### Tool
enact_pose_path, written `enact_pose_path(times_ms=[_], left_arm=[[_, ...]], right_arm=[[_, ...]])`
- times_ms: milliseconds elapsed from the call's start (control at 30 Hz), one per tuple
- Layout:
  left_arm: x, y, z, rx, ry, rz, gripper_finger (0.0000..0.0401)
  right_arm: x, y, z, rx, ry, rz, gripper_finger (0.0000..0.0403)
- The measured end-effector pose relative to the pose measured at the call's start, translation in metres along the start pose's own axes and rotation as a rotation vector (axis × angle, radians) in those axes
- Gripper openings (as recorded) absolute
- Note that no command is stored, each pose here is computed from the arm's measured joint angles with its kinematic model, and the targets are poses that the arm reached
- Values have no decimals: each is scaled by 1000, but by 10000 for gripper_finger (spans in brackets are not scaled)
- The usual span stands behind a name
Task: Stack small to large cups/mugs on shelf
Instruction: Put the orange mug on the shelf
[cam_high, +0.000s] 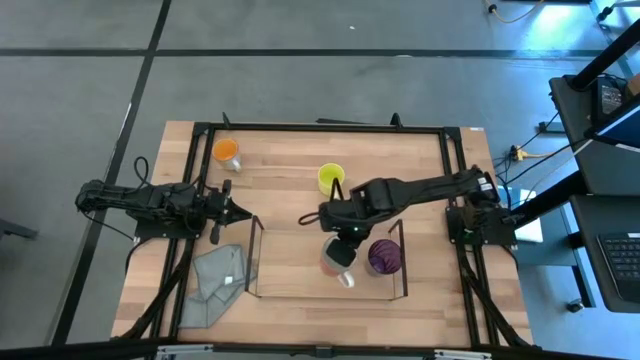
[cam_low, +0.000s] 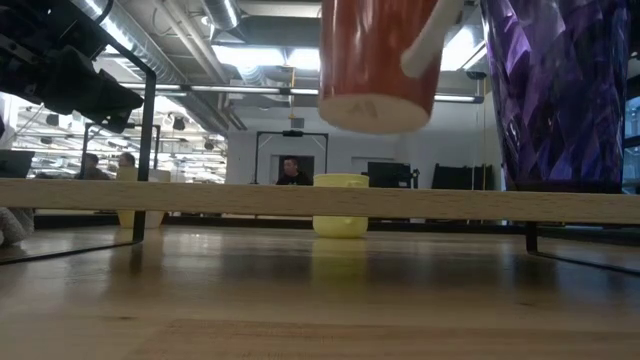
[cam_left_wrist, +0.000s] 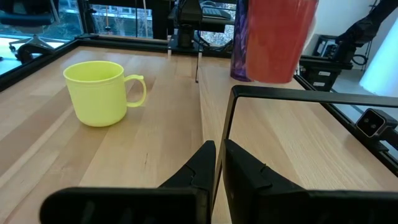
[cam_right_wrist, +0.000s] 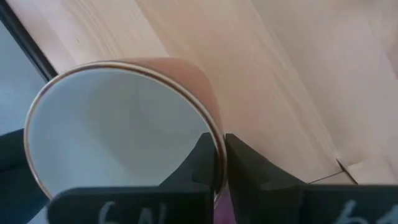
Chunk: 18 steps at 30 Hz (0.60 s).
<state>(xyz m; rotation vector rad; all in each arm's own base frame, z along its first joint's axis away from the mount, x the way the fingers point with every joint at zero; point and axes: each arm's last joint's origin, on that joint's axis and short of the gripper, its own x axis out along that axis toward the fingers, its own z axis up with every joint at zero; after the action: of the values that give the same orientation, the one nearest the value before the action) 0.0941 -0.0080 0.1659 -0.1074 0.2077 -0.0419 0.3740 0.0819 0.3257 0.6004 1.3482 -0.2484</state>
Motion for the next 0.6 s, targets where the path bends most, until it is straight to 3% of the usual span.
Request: enact_pose_path(times_ms=[600], left_arm=[[0, 0, 0, 0, 0, 0, 25]], right_arm=[[28, -11, -2, 71, 61, -58, 23]])
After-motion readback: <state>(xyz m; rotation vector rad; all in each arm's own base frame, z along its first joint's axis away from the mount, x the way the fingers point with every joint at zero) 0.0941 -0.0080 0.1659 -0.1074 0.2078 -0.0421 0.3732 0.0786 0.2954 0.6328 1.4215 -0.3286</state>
